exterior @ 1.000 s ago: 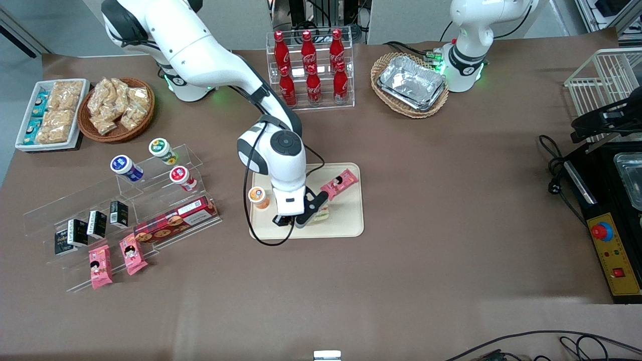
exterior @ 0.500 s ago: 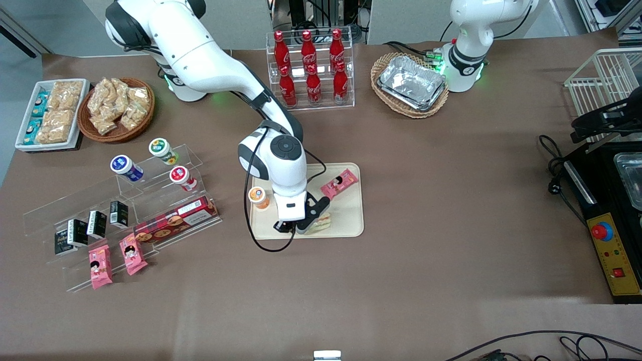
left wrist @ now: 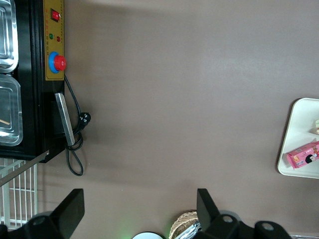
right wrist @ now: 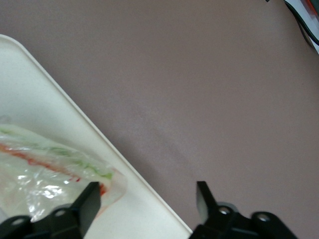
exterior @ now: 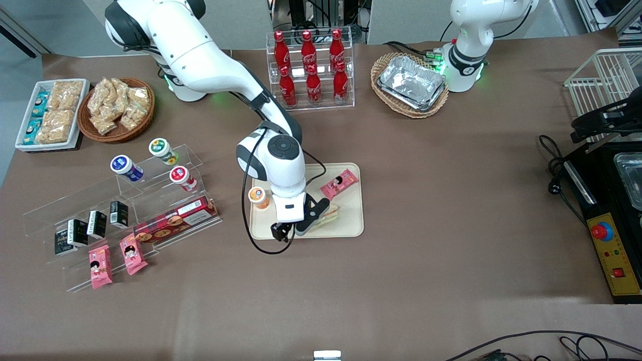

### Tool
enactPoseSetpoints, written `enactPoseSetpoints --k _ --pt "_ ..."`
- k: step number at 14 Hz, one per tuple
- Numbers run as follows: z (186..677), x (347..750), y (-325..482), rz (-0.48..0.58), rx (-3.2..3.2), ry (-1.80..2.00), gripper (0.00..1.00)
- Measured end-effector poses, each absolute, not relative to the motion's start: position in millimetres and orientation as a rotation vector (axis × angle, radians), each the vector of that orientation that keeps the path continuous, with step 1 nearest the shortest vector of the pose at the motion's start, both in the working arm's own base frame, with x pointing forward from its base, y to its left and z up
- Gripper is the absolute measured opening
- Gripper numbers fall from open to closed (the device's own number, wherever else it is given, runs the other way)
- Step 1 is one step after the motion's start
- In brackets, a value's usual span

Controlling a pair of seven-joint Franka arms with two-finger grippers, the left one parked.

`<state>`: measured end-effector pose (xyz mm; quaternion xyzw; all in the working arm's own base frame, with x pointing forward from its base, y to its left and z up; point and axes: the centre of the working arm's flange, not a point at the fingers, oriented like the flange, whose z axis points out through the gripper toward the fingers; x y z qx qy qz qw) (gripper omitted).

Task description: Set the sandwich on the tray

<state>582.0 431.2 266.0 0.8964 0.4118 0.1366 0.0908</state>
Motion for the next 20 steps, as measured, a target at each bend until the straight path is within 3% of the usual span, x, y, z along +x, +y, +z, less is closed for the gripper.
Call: enactPoseSetpoints --k 1,2,12,20 --pt "267 582 432 0.410 2.664 1.224 0.95" --pt "269 583 432 0.415 2.665 1.223 1.00" --pt "291 584 432 0.432 2.666 1.211 1.00" --pt "380 589 396 0.292 2.840 1.077 1.00"
